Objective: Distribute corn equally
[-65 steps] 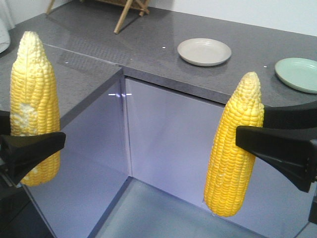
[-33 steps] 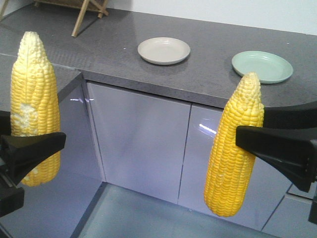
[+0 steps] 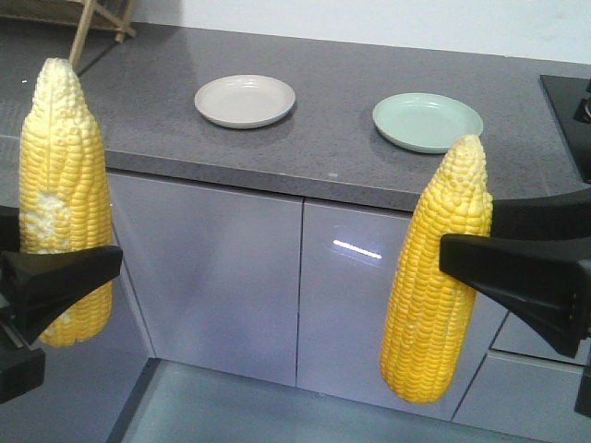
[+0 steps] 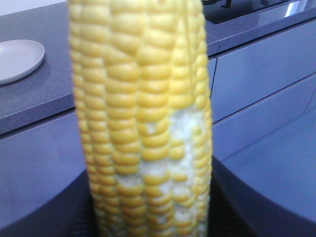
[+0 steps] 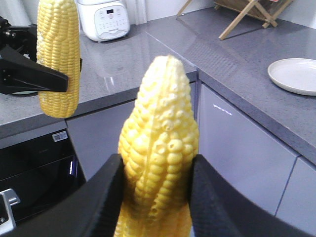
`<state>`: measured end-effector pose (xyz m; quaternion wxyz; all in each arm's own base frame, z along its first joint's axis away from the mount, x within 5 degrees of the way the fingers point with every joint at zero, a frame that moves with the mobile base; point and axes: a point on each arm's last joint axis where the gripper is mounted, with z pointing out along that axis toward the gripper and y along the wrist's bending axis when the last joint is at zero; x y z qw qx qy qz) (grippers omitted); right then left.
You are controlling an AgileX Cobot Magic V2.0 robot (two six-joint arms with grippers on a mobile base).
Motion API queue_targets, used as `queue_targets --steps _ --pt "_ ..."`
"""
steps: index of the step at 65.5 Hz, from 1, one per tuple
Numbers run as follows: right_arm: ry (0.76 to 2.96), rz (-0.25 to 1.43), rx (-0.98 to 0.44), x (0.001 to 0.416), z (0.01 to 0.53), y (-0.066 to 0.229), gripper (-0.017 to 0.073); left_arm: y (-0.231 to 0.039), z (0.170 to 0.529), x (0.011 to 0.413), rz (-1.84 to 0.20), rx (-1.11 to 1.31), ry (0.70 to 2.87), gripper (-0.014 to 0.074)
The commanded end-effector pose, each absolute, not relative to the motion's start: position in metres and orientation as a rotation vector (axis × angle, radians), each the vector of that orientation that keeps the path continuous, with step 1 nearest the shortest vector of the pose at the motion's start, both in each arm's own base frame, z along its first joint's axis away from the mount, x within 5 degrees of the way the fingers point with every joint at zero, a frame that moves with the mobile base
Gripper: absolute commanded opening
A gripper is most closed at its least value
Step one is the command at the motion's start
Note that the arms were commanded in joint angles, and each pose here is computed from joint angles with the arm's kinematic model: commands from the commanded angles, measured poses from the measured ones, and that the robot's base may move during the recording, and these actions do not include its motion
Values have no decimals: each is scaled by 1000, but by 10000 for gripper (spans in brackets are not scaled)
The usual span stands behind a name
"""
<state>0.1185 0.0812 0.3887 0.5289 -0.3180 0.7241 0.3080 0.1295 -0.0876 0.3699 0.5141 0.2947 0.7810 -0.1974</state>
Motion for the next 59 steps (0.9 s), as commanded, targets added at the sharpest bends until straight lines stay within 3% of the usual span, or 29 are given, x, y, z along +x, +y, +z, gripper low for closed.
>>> queue_targets --steps 1,59 --pt "1671 745 -710 118 401 80 211 -86 385 129 -491 648 1798 237" --pt "1671 745 -710 118 401 80 211 -86 385 129 -491 648 1798 237"
